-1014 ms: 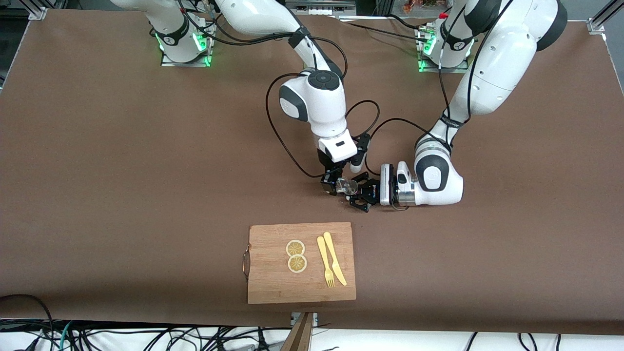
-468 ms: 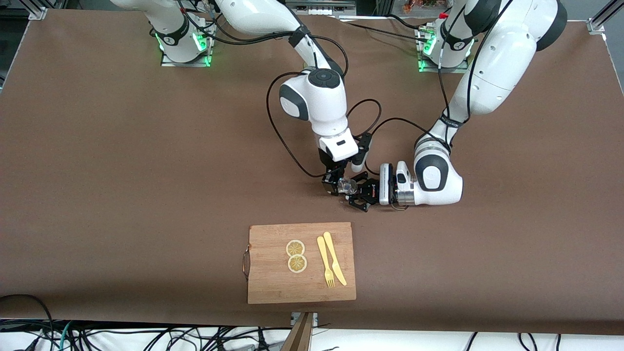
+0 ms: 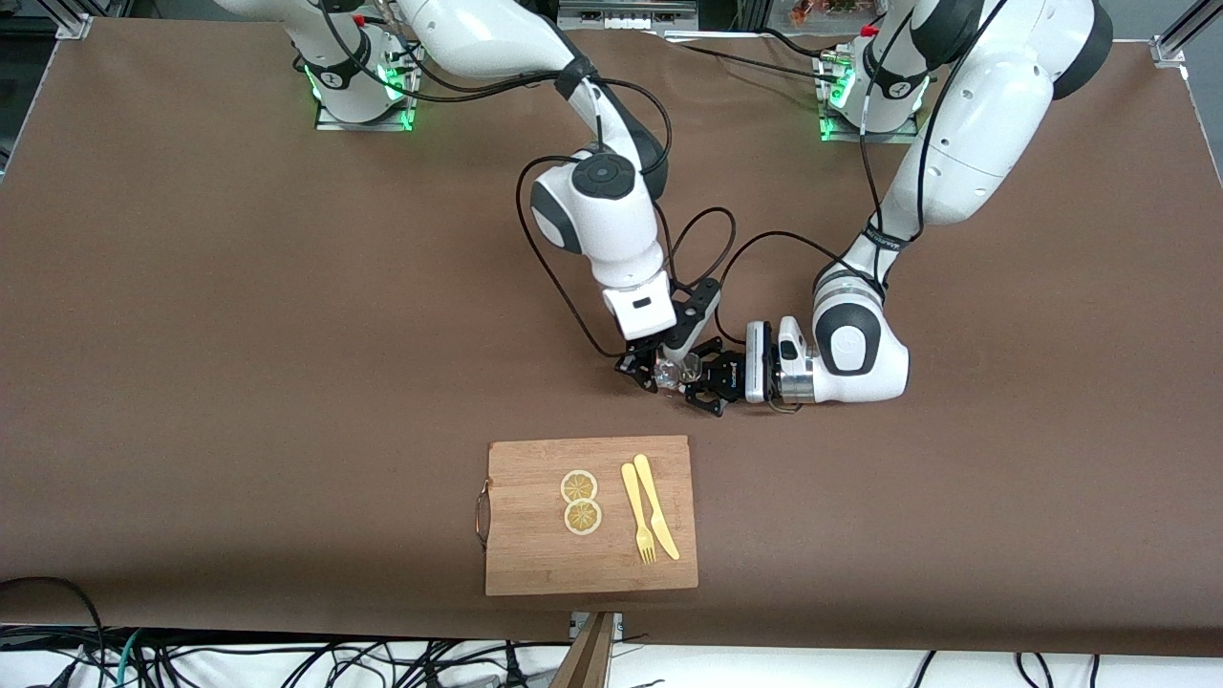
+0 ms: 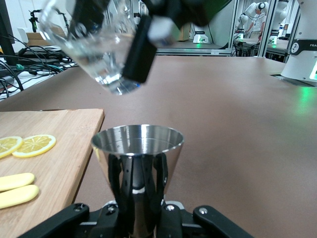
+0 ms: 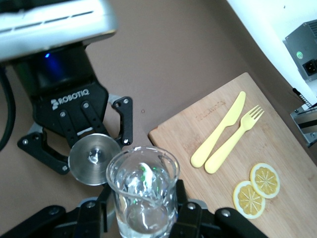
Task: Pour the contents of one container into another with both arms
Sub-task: 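Carry the beaker back with the right gripper while the left gripper withdraws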
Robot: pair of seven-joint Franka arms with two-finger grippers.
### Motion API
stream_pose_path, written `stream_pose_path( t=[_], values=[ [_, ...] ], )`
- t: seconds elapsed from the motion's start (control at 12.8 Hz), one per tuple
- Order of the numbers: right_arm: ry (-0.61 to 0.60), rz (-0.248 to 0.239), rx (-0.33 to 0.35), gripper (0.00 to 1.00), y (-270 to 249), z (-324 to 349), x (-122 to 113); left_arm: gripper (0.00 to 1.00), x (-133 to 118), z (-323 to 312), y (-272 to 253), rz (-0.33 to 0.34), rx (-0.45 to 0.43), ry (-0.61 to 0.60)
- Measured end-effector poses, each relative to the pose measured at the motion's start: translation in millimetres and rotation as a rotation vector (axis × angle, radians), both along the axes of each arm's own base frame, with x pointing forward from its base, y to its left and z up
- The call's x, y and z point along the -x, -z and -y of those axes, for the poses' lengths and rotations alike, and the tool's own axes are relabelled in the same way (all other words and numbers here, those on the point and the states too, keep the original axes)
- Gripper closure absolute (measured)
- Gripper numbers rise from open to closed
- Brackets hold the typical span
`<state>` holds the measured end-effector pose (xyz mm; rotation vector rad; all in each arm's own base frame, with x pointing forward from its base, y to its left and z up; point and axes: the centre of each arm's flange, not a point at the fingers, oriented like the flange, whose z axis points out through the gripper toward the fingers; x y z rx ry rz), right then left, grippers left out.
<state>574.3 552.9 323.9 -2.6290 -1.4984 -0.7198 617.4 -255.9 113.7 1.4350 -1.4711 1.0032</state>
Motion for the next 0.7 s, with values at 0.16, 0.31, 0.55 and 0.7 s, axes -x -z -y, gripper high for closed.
stream_pose_path(
  t=[0.16, 0.31, 0.55, 0.7],
  values=[
    [0.043, -0.039, -0.066, 0.50, -14.7, 18.5, -15.0, 0.91, -2.8, -5.4, -3.5, -0.005, 0.019, -0.008],
    [0.089, -0.081, -0.128, 0.50, -30.2, 45.4, -30.9, 0.91, -8.4, -20.3, -9.2, -0.012, 0.056, -0.011],
    [0.117, -0.133, -0.205, 0.50, -55.6, 95.0, -49.5, 0.91, -21.2, -59.6, -19.4, -0.014, 0.114, -0.038],
    [0.109, -0.170, -0.268, 0.50, -67.2, 130.4, -56.3, 0.91, -29.3, -89.6, -29.3, 0.001, 0.125, -0.041]
  ],
)
